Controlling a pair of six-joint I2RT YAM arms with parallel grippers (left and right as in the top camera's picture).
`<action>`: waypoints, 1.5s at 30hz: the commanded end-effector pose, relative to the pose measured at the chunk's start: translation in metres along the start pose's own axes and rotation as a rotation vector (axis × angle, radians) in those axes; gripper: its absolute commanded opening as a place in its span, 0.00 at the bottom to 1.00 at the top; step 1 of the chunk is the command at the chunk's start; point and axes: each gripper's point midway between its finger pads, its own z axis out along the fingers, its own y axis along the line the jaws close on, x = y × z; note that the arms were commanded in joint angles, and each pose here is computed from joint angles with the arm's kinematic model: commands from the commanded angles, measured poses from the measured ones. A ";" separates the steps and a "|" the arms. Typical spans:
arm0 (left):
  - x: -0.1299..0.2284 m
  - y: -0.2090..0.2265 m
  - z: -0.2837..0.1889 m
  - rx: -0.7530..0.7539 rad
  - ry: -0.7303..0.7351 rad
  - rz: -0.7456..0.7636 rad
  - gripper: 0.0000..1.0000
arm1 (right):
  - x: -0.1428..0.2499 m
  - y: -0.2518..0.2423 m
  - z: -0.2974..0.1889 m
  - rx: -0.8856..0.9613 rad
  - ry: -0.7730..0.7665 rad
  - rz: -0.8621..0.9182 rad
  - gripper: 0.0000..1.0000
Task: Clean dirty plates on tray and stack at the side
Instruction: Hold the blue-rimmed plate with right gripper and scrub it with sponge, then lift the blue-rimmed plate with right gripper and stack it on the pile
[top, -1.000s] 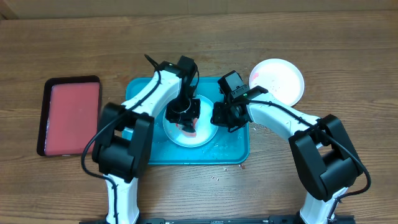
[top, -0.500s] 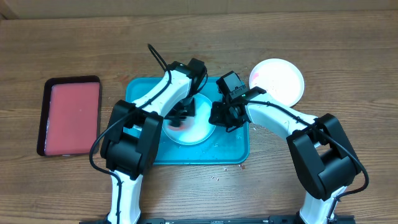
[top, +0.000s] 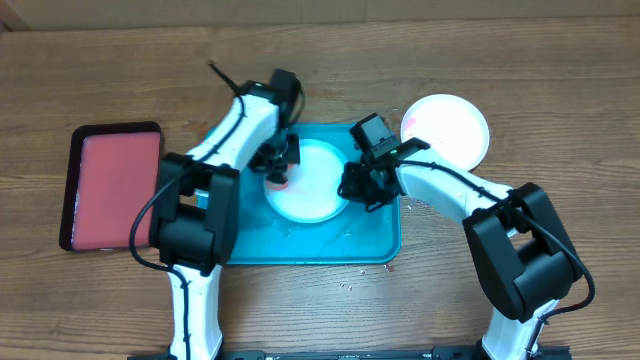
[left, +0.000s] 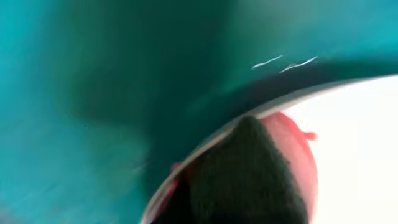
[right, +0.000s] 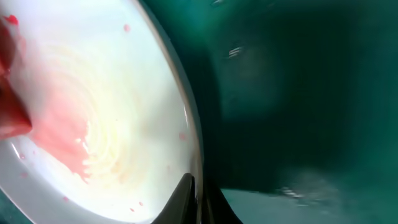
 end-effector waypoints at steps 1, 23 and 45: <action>0.029 -0.082 0.021 0.375 0.147 0.126 0.04 | 0.002 -0.003 0.001 0.022 -0.005 -0.030 0.04; -0.008 0.050 0.015 -0.376 -0.091 -0.147 0.04 | 0.007 -0.013 0.001 0.069 0.010 -0.025 0.04; -0.007 0.164 -0.202 0.001 -0.387 -0.604 0.04 | -0.028 0.027 -0.057 0.149 -0.091 -0.190 0.04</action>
